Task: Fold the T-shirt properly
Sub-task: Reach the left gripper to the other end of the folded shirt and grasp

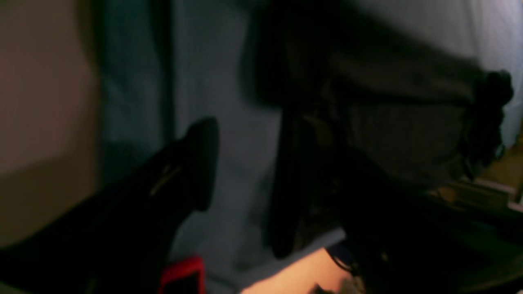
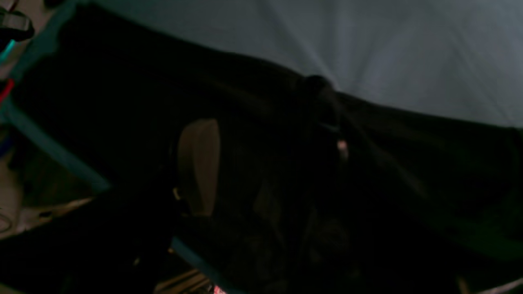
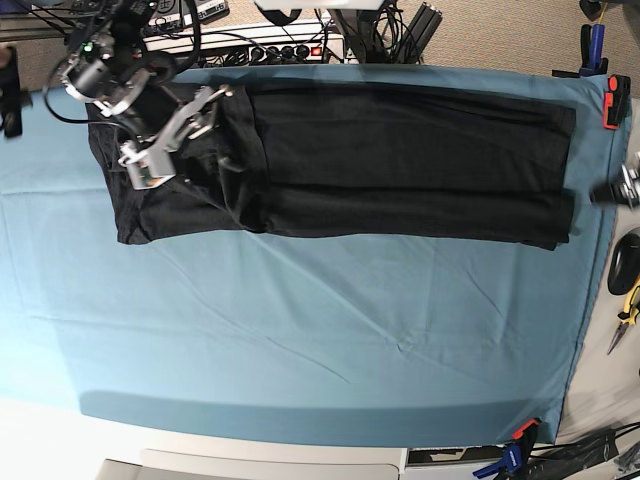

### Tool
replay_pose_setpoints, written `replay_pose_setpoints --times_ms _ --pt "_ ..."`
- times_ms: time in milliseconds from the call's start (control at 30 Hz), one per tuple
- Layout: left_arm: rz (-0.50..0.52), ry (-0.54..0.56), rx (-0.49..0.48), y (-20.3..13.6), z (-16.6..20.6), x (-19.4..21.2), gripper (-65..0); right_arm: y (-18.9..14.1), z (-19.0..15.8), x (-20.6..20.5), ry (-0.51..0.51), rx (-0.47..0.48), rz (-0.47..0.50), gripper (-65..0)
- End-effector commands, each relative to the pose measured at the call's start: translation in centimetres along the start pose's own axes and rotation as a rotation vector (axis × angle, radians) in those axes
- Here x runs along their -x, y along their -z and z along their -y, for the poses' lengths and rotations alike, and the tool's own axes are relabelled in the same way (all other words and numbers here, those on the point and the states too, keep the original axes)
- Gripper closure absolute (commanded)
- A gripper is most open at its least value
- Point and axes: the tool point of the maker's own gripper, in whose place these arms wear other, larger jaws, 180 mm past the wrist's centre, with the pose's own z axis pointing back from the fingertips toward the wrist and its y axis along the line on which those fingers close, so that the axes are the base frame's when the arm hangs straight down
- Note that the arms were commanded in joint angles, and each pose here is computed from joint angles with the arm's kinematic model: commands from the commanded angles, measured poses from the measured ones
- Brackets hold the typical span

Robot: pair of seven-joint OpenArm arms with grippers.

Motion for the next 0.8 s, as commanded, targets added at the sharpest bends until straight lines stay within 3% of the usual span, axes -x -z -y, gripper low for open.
replay_pose_setpoints --times_ms 0,767 --pt "0.041 0.019 0.007 -1.0 0.3 -1.4 -32.4 0.0 -0.5 -1.2 -0.024 -0.013 0.047 -34.8" --pt "0.022 -0.070 0.149 5.4 3.3 2.7 -32.4 0.6 -1.3 -1.1 -0.046 -0.031 0.038 -34.8"
